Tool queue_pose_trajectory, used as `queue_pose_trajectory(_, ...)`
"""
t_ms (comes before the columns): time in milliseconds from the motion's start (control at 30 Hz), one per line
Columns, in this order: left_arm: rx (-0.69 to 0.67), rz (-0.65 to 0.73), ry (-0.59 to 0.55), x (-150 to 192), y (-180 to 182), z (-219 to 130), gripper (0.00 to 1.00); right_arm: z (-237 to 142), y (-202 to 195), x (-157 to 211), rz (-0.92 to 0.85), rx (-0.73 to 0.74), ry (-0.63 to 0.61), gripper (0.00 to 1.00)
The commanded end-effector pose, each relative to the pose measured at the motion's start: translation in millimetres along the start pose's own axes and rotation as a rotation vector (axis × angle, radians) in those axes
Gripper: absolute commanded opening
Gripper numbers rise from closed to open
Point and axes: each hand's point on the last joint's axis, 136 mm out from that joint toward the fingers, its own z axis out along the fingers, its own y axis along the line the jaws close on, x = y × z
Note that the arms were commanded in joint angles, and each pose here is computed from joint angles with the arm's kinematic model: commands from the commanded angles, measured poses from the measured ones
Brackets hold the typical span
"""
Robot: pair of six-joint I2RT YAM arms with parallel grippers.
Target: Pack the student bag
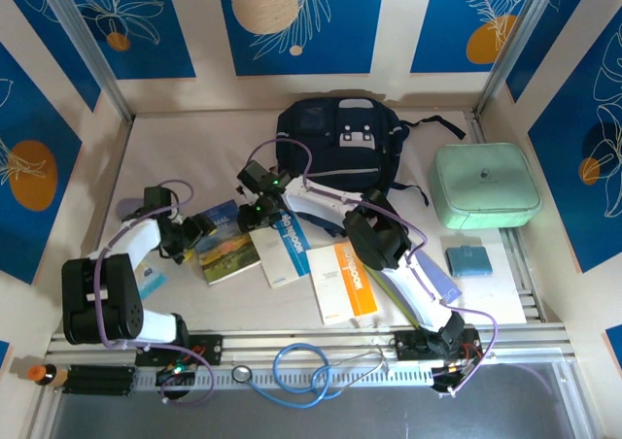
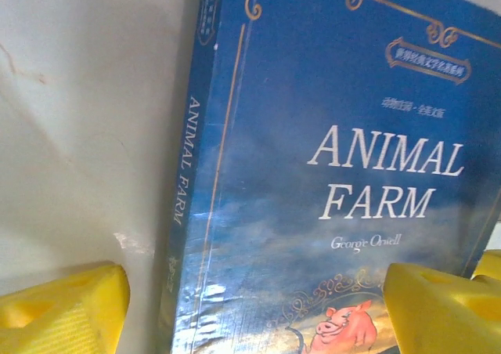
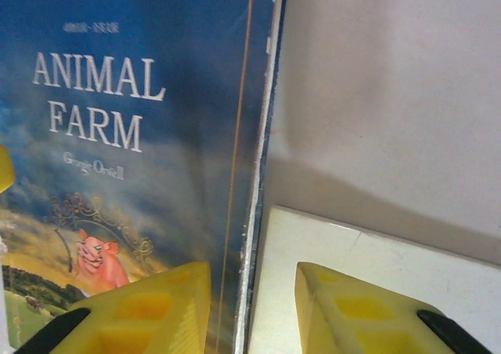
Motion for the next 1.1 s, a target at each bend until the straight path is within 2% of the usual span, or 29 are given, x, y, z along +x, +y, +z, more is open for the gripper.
queue_pose_trajectory(0, 0.032, -0.001, 0.025, 4.0, -2.6, 3.5, 0.82, 6.0, 3.9, 9.9, -0.012, -0.016, 0.054, 0.31)
queue_pose_trajectory(167, -0.016, 0.029, 0.056, 6.8, 5.5, 6.8, 0.82, 15.0, 3.4, 18.0, 0.001, -0.038, 0.095, 0.26)
queue_pose_trajectory(400, 0.145, 0.074, 0.066, 3.8, -28.5, -1.8, 0.72, 22.4, -0.5, 25.1, 0.011, -0.039, 0.122, 0.20)
queue_pose_trajectory(500, 0.191, 0.087, 0.062, 1.5, -42.5, -14.4, 0.68, 23.3, -2.4, 26.2, 0.016, -0.038, 0.125, 0.20)
queue_pose_trajectory(767, 0.356, 0.121, 0.042, 3.8, -84.7, -61.8, 0.65, 18.4, -5.7, 23.1, 0.045, -0.059, 0.122, 0.19)
queue_pose_trajectory(933, 0.237, 0.101, 0.079, 13.4, -60.6, -41.7, 0.61, 19.5, -6.3, 22.3, 0.060, -0.076, 0.124, 0.19)
queue_pose_trajectory(1067, 0.258, 0.088, 0.097, 16.4, -63.9, -31.1, 0.59, 20.8, -6.7, 23.2, 0.064, -0.077, 0.127, 0.19)
